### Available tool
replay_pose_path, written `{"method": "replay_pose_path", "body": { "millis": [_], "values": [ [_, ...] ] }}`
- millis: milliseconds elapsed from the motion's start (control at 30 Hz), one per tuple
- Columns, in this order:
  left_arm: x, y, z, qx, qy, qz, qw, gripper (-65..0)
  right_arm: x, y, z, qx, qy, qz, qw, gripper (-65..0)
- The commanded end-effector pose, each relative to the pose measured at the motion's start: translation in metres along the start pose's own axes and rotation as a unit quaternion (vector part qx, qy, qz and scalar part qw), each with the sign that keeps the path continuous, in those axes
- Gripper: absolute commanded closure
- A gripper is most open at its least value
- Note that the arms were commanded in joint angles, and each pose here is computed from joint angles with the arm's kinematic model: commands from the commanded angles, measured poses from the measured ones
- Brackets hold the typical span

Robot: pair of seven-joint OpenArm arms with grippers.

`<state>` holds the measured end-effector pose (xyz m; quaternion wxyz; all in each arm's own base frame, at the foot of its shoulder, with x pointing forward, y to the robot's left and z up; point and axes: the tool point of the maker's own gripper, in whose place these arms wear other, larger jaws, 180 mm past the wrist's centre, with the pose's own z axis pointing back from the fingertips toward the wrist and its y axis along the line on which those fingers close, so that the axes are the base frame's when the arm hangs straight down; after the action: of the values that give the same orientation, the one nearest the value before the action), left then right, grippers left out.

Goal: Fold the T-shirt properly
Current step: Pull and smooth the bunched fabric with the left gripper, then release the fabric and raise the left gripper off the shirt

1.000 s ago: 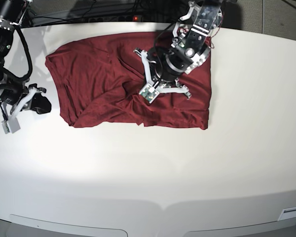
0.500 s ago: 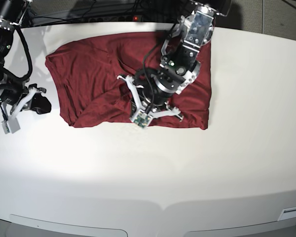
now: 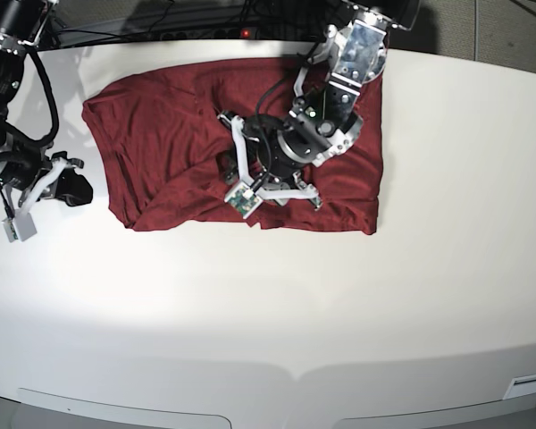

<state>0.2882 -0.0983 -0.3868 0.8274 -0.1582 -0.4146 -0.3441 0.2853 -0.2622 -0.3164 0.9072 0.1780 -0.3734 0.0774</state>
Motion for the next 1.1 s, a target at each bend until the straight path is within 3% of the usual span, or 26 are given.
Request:
{"method": "replay_pose_path", "body": {
  "millis": [0, 200, 467, 533, 600, 733, 933, 1067],
  "values": [
    [0.02, 0.001, 0.0, 0.001, -0.029, -0.002, 1.0, -21.1, 0.017, 0.0, 0.006, 0.001, -0.024, 0.014, 0.9996, 0.0],
    [0.008, 0.013, 0.001, 0.034, 0.002, -0.049, 0.998, -21.1, 0.017, 0.0, 0.006, 0.001, -0.024, 0.014, 0.9996, 0.0],
    [0.006, 0.013, 0.001, 0.035, 0.007, -0.049, 0.998, -20.2, 0.017, 0.0, 0.006, 0.001, -0.025, 0.014, 0.9996, 0.0],
    [0.007, 0.013, 0.001, 0.034, 0.004, -0.049, 0.998, -14.0, 0.017, 0.0, 0.006, 0.001, -0.025, 0.014, 0.9996, 0.0],
    [0.008, 0.013, 0.001, 0.034, 0.0, -0.049, 0.998, -2.2, 0.017, 0.0, 0.006, 0.001, -0.025, 0.014, 0.9996, 0.0],
    [0.011, 0.012, 0.001, 0.034, -0.008, -0.049, 0.998, 0.0, 0.017, 0.0, 0.006, 0.001, -0.025, 0.014, 0.9996, 0.0],
    [0.046, 0.014, 0.004, 0.034, -0.098, 0.005, 0.995, 0.0, 0.017, 0.0, 0.006, 0.001, -0.025, 0.014, 0.9996, 0.0],
    [0.06, 0.031, 0.009, 0.076, -0.143, 0.04, 0.986, 0.0, 0.017, 0.0, 0.006, 0.001, -0.024, 0.014, 0.9996, 0.0]
  ]
}}
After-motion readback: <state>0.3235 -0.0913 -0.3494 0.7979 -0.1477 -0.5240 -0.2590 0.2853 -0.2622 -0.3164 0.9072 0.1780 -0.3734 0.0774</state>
